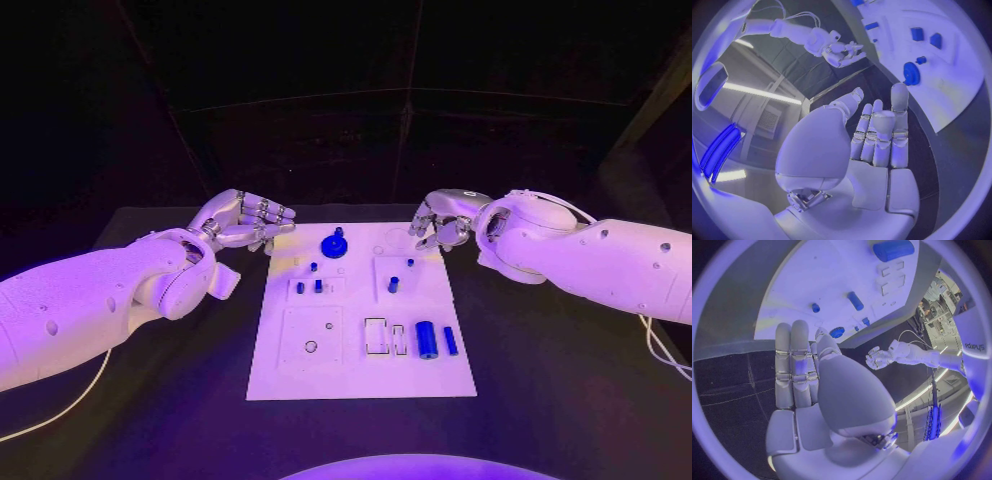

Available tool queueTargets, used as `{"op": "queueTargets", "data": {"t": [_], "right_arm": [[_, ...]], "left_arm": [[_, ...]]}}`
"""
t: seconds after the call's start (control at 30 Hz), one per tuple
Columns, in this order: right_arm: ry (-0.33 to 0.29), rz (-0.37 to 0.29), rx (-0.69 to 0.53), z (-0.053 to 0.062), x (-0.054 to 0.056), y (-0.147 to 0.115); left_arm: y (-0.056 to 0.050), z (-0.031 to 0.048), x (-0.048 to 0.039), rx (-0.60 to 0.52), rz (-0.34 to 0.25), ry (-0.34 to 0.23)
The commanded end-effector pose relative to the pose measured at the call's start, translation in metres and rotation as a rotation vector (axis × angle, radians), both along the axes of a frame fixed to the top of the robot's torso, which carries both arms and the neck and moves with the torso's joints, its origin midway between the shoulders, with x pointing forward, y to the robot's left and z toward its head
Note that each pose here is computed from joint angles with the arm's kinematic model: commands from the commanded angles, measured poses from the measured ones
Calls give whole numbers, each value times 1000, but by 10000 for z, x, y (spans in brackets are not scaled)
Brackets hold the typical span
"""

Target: Assemble the parts on the task board

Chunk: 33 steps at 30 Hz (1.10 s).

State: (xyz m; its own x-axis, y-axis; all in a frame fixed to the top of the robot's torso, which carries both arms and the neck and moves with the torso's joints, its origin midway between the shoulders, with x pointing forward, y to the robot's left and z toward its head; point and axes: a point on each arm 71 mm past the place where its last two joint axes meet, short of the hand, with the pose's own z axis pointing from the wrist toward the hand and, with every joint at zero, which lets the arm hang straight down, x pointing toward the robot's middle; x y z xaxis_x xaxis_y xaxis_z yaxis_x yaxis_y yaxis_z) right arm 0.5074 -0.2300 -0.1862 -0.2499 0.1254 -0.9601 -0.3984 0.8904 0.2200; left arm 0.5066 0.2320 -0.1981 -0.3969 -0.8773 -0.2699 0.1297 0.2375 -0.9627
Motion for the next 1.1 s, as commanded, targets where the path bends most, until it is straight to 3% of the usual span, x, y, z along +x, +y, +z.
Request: {"op": "queueTargets", "data": {"t": [0.03, 0.33, 1.1], "right_arm": [[-44, 22, -122, -83, -36, 9], [-34, 43, -139, -223, -88, 70], [4, 68, -125, -374, -104, 201]], "left_arm": [[3, 76, -55, -238, 31, 3], [-22, 79, -148, -310, 25, 38], [-42, 57, -160, -319, 21, 65]]}}
